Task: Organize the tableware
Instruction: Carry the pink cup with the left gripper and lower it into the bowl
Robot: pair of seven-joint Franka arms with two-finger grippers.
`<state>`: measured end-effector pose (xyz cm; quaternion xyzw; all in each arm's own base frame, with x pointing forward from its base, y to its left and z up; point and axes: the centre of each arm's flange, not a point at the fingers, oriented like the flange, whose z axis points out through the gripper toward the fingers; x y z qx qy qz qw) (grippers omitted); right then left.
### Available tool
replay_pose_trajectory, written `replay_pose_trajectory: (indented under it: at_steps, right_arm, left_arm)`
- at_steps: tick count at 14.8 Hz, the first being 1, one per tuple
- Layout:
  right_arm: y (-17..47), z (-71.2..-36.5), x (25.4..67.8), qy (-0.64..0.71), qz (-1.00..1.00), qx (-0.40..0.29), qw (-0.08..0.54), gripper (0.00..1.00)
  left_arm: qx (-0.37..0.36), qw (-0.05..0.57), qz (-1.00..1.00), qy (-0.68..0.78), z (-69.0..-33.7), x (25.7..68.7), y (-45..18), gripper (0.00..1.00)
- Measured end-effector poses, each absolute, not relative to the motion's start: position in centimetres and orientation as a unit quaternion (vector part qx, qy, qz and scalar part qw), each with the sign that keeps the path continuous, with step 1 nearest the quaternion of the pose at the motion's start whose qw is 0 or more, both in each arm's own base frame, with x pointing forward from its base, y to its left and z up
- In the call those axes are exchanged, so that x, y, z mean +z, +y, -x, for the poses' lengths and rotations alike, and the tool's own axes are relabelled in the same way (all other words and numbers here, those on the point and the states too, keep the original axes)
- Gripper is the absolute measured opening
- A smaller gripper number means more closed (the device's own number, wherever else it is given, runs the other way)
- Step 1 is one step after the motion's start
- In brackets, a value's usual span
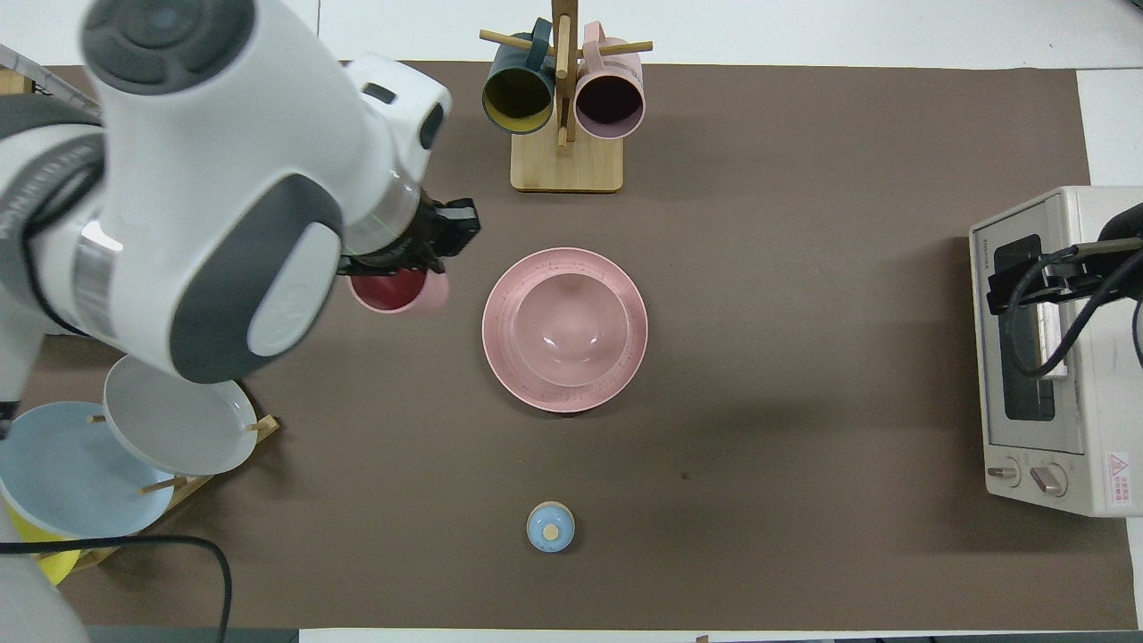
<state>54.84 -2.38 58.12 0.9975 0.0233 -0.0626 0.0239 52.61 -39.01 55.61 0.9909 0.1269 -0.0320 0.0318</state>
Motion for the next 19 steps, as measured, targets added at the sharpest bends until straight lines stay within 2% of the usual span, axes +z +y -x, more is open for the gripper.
replay_pose_trajectory:
  at_steps: [2, 6, 19]
  right_arm:
    - [-2.4, -54.8, 58.1, 0.023, -0.997, -0.062, 0.024, 1.00]
    - [-2.4, -54.8, 58.2, 0.023, -0.998, -0.062, 0.024, 1.00]
    - [-4.5, -54.5, 58.5, 0.004, -0.998, -0.061, 0.022, 1.00]
  left_arm:
    - [-0.030, 0.036, -0.989, 0.138, -51.5, 53.4, -42.7, 0.04]
    - [-0.030, 0.037, -0.985, 0.167, -51.4, 50.1, -45.1, 0.04]
    - [-0.034, 0.030, -0.978, 0.201, -51.0, 42.3, -47.1, 0.04]
